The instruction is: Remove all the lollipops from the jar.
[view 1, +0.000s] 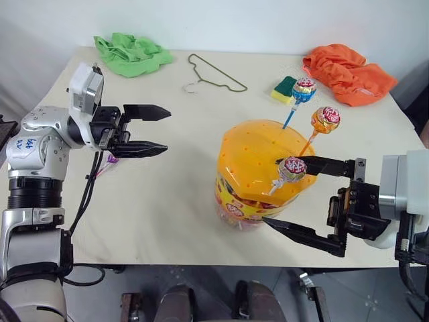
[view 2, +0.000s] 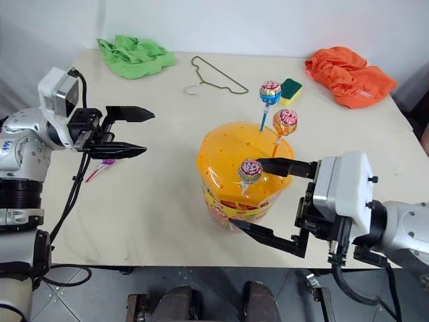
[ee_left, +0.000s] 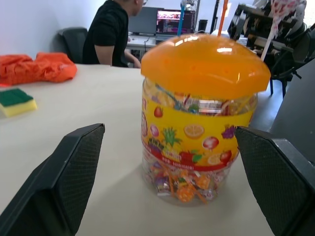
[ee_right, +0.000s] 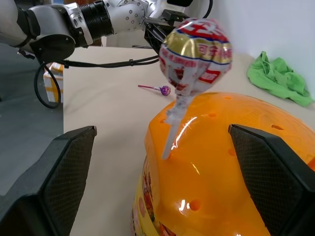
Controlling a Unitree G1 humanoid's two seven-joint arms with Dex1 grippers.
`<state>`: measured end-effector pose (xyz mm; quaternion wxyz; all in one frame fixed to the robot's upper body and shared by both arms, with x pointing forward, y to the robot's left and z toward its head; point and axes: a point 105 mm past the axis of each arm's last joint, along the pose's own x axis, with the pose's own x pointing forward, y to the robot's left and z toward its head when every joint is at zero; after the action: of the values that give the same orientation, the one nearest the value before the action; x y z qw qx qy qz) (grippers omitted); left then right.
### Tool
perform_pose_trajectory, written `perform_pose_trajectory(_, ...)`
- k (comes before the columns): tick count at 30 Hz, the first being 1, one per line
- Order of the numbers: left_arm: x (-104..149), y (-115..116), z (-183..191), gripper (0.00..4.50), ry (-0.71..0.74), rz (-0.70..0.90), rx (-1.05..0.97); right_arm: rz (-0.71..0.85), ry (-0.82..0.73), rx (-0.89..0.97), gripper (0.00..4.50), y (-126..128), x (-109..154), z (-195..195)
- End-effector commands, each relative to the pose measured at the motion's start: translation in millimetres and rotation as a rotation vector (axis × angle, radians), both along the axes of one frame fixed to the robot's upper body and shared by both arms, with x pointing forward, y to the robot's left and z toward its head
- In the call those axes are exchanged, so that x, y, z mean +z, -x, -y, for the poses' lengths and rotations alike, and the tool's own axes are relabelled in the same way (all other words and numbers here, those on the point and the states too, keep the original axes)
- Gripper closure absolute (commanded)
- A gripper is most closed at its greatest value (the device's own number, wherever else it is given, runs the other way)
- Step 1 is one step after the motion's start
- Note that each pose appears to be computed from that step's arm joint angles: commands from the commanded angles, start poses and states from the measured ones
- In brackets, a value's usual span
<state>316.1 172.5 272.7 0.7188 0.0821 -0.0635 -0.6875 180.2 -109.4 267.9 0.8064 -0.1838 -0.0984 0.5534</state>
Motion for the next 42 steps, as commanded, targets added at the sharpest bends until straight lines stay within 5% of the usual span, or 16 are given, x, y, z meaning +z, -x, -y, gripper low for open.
perform_pose_trajectory(1,7,17,-2,0.0,-0.015,0.052,-0.099,-0.003,0.046,0.005,0.39,-5,-5,-1)
perform_pose_trajectory(14,8,23,0,0.0,0.028,0.064,-0.139,0.066,0.028,0.066,4.49,-10,5,-1)
perform_pose_trajectory(29,12,20,6,0.0,0.093,0.067,-0.195,0.243,-0.089,0.148,4.49,15,58,21)
perform_pose_trajectory(37,14,5,21,0.0,0.102,0.071,-0.224,0.24,0.018,-0.044,4.49,37,62,45)
perform_pose_trajectory(42,16,7,30,0.0,0.133,0.082,-0.281,0.176,0.065,-0.376,4.49,18,48,93)
